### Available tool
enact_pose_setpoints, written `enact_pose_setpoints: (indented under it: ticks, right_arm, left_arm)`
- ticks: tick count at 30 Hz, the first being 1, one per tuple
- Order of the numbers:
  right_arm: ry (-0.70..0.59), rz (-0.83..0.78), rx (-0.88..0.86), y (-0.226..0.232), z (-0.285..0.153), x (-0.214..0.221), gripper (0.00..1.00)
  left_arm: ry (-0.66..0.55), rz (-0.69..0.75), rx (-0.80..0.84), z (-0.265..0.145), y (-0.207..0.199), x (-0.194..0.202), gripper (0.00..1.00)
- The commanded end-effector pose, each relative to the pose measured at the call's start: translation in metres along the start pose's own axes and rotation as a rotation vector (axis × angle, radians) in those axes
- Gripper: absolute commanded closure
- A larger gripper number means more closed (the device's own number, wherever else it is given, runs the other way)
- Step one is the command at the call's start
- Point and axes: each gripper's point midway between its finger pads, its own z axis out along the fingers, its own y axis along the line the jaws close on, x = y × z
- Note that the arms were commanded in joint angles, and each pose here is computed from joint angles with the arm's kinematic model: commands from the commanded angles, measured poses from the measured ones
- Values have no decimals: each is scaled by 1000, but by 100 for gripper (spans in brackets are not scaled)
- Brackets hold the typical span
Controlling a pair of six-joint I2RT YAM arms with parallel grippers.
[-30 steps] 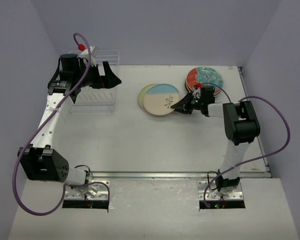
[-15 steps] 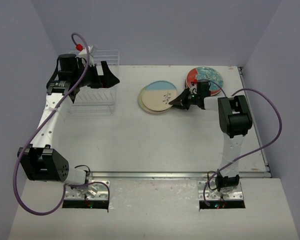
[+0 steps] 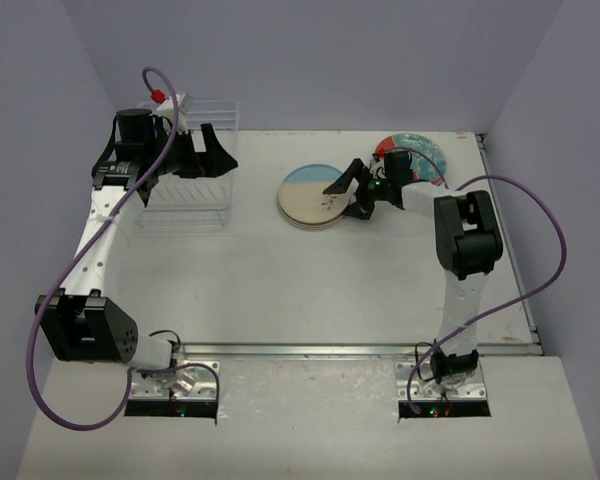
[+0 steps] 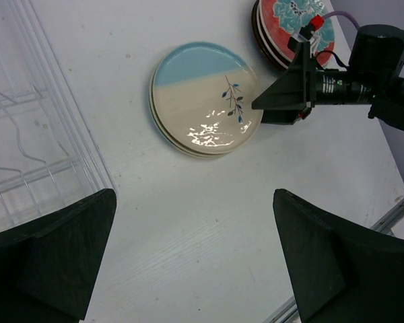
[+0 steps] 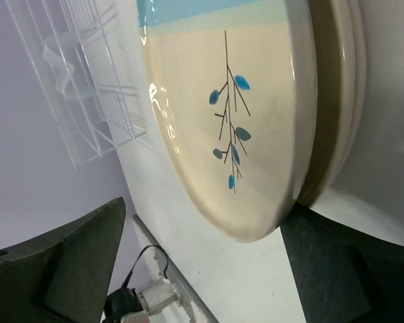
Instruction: Unload the plates from the dish rack
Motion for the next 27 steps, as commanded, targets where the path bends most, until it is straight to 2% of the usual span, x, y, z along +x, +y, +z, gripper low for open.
enact_pose_setpoints:
  ticks: [1,8,9,14,16,21,27]
  right_arm:
    - [-61,-40,149,-5,-29,-3,1]
    - [-69,-260,395,1,-63,-10,1]
    - [-67,-303,434,-2,-66,-12,1]
    - [-37,-456,452,4,-85,-10,1]
    - [-24,-526,423,7,-94,0,1]
    - [-226,-786,318,48,-155,16,1]
    - [-363,-988,386,40,-212,39,1]
  left_arm:
    - [-59,38,-41,-13,2,-24,0]
    - [-75,91,-185,-25,21,-37,0]
    - [-81,96,-264,-29,33,-39,0]
    - [-92,124,-365,-47,44,-39,0]
    - [-58,179,-361,-51,44,-30,0]
    - [-22,232,-386,-61,50,2,0]
    - [12,273,-382,-64,56,37,0]
